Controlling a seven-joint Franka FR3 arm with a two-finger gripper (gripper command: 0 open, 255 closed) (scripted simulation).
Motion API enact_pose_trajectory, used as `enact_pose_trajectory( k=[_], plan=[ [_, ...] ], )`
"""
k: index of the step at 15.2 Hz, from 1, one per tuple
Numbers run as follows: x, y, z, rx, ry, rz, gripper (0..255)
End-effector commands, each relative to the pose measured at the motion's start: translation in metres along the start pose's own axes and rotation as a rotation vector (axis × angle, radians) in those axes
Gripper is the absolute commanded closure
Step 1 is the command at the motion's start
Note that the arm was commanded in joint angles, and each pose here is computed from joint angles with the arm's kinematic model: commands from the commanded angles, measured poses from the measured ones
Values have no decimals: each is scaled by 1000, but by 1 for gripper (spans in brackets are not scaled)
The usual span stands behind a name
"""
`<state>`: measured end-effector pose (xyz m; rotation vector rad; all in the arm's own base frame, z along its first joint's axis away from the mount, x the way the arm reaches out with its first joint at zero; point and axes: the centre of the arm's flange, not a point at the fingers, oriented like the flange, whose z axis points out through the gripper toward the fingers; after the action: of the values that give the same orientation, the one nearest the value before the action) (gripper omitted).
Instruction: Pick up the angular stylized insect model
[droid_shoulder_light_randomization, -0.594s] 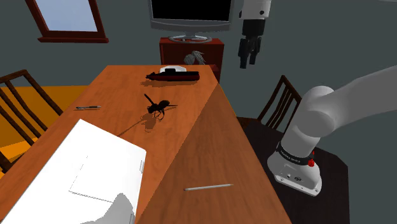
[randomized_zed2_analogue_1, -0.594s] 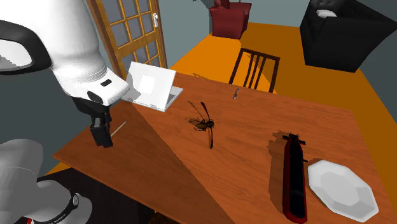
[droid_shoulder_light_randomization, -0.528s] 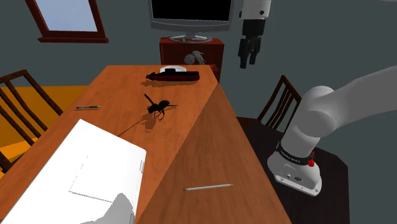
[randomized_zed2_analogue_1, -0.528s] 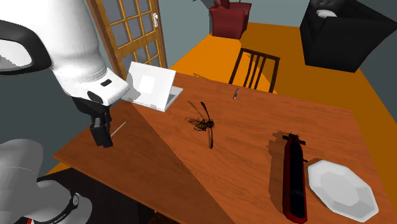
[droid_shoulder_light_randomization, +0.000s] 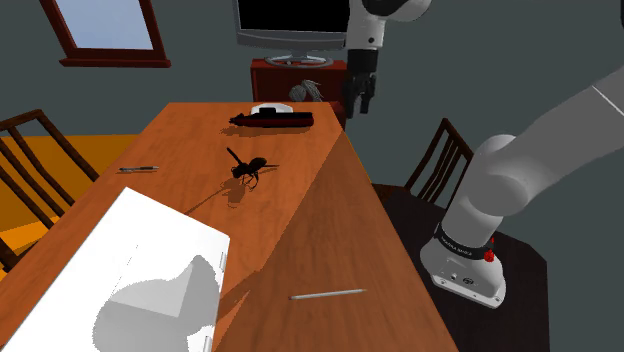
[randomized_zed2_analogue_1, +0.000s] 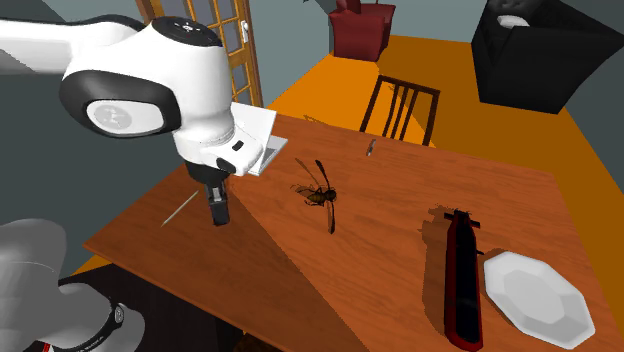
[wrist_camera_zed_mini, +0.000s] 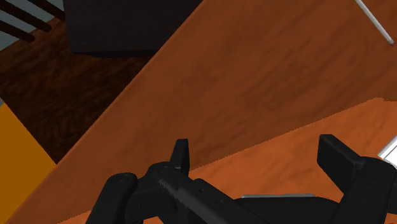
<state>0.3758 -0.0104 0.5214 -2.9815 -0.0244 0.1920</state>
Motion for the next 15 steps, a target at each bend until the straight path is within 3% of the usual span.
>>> enact_pose_trajectory(
  k=[1, 15],
  plan=[
    [24, 0, 14, 21, -4, -7, 0],
    [190, -20, 99, 165, -40, -58, 0]
  ],
)
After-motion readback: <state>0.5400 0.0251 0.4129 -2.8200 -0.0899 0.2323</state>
